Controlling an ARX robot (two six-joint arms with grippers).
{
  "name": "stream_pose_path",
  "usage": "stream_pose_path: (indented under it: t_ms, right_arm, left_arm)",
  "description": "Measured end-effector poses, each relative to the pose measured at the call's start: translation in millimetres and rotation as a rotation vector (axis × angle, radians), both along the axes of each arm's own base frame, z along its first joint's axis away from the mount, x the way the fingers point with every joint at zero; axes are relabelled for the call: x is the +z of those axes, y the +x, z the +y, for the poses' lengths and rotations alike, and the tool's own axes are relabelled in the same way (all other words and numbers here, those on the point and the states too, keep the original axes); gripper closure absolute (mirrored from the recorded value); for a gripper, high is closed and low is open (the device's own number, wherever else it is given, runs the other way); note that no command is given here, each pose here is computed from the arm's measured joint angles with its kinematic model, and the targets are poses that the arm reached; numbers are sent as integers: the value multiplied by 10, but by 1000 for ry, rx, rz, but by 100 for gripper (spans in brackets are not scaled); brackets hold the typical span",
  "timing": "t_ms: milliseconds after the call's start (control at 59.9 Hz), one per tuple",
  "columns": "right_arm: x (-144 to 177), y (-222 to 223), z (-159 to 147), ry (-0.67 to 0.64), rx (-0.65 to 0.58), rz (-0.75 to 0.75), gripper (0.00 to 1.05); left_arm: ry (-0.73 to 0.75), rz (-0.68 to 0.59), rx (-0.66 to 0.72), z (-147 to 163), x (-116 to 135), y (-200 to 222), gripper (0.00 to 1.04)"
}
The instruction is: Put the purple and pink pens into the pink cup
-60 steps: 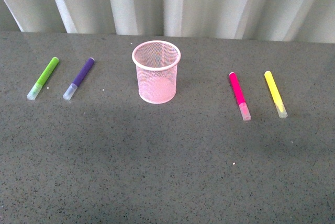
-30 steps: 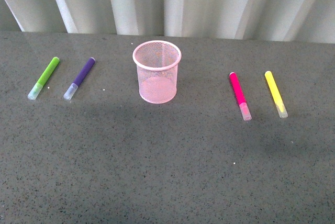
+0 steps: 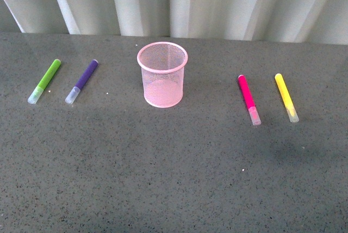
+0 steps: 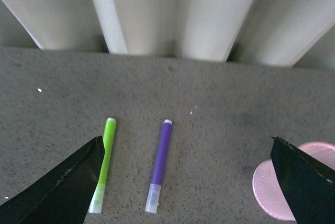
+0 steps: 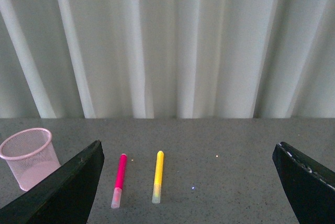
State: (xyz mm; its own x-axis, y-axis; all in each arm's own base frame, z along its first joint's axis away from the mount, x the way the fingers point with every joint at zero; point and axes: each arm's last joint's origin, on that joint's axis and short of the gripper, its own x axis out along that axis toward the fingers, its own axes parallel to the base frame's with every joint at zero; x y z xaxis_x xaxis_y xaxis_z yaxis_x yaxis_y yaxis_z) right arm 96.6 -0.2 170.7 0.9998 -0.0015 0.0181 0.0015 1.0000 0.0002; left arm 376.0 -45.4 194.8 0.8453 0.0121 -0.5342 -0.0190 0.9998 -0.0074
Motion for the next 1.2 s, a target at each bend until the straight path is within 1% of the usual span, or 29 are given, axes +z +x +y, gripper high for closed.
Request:
stream_pose_path:
  t_ms: [100, 300, 517, 718, 835, 1202]
  right_arm:
    - [0, 0, 0, 0, 0, 0, 7]
    - [0, 0, 0, 0, 0, 0, 7]
    - [0, 0, 0, 0, 0, 0, 7]
    - [0, 0, 0, 0, 0, 0, 7]
    - [0, 0, 0, 0, 0, 0, 7]
    - [0, 0, 0, 0, 0, 0, 7]
  left_arm:
    - [32, 113, -19, -72, -246, 257, 7]
    - [58, 251, -44, -119, -588, 580, 7]
    - [75, 334, -102, -150, -777, 782, 7]
    - [101, 412, -108, -122, -987, 964, 7]
    - [140, 446, -103, -83, -1088, 1020, 7]
    - [203, 472, -143, -35, -1185, 1096, 7]
